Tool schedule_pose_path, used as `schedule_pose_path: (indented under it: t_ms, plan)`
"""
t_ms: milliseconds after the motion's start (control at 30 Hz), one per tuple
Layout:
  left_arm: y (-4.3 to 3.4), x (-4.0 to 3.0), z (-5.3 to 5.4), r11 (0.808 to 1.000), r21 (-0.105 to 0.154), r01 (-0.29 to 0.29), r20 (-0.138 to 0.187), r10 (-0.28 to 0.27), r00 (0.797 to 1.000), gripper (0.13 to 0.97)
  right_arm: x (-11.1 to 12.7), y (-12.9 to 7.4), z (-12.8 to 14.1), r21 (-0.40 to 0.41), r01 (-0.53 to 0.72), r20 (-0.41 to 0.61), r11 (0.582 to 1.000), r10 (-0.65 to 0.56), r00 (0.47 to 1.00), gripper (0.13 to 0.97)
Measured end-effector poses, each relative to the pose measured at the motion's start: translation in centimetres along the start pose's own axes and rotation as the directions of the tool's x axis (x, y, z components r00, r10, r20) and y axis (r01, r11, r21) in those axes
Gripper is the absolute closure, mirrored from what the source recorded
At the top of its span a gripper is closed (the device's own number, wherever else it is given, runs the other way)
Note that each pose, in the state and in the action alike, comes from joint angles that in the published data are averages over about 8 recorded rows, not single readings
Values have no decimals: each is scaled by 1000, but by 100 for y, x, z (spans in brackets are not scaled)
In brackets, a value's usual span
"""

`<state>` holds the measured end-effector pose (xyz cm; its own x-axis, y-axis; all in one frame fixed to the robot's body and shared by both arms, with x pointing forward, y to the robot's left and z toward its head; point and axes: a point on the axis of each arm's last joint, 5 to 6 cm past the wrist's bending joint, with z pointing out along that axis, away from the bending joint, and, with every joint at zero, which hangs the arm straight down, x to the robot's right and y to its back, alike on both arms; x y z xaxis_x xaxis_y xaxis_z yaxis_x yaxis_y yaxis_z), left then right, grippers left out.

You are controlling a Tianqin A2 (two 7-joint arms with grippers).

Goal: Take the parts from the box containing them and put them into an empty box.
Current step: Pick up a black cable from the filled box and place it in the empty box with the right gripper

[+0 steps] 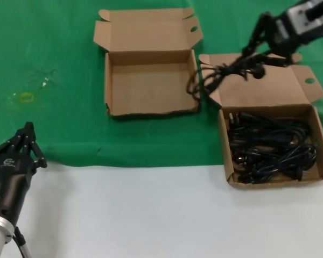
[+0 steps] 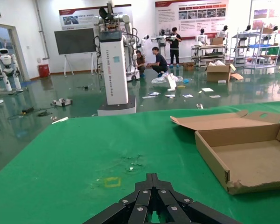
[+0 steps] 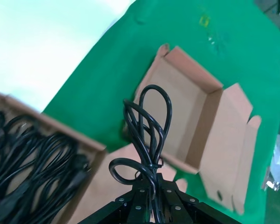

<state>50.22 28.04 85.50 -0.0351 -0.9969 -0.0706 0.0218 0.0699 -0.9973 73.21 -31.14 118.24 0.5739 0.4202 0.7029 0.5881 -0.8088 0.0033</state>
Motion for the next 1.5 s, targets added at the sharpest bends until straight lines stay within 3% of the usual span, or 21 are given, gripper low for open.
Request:
schedule_pose_path:
  t_ms: [300, 733, 1500]
  plan:
    - [0, 0, 0, 1000, 0, 0, 0, 0, 1000, 953, 284, -225, 322, 41, -17, -42, 999, 19, 999, 922]
    - [0, 0, 0, 1000, 0, 0, 0, 0, 1000, 953, 522, -567, 694, 27, -45, -140, 999, 48, 989, 922]
    - [0, 0, 0, 1000, 0, 0, 0, 0, 1000, 953, 475, -981, 1278, 53, -73, -192, 996, 82, 978, 922]
